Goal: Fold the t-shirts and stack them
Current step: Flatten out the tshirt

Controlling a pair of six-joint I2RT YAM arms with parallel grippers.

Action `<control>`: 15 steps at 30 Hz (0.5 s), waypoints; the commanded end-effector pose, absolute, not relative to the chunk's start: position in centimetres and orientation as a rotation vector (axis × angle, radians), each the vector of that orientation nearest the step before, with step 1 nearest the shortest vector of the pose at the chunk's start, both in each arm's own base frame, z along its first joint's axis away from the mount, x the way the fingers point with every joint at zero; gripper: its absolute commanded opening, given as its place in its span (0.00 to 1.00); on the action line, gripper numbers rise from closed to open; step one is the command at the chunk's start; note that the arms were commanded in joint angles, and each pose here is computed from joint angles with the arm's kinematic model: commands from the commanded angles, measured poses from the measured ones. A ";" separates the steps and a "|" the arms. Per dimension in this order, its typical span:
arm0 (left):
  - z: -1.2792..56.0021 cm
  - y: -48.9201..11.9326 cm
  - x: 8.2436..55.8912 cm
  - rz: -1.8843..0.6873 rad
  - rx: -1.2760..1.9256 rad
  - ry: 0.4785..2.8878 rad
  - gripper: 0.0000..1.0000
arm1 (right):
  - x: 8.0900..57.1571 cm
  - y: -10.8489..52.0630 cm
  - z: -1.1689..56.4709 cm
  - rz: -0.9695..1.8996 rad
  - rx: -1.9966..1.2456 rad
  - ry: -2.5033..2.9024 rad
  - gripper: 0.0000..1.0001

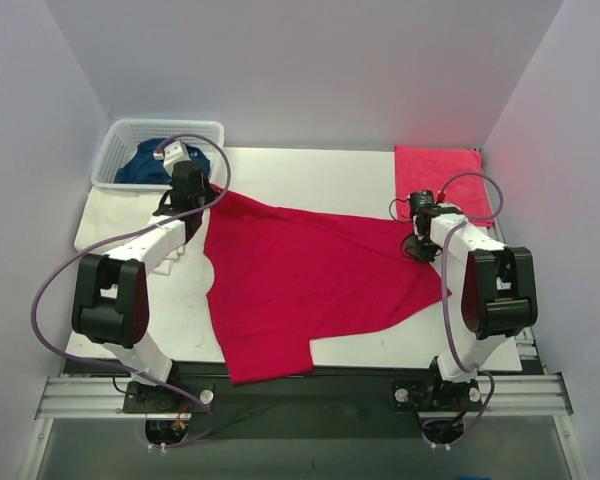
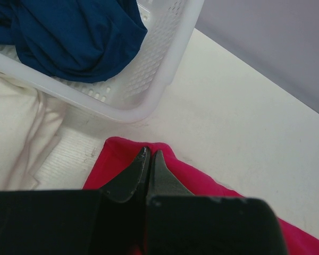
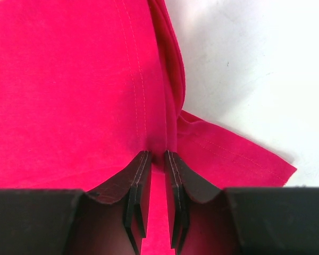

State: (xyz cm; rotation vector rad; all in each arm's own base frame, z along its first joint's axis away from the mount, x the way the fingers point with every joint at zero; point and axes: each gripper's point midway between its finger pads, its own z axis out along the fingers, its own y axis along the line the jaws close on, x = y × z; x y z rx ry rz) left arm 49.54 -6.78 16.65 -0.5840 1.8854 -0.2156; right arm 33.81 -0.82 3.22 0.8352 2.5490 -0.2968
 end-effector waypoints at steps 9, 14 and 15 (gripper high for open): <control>19.5 -6.2 49.9 -0.245 -0.579 1.804 0.00 | 34.1 -0.9 3.4 -0.331 0.841 2.559 0.13; 19.4 -6.1 49.8 -0.243 -0.579 1.805 0.00 | 34.3 -0.8 3.6 -0.312 0.839 2.560 0.00; 19.5 -6.1 49.7 -0.245 -0.578 1.804 0.00 | 34.3 -0.7 3.9 -0.306 0.834 2.555 0.00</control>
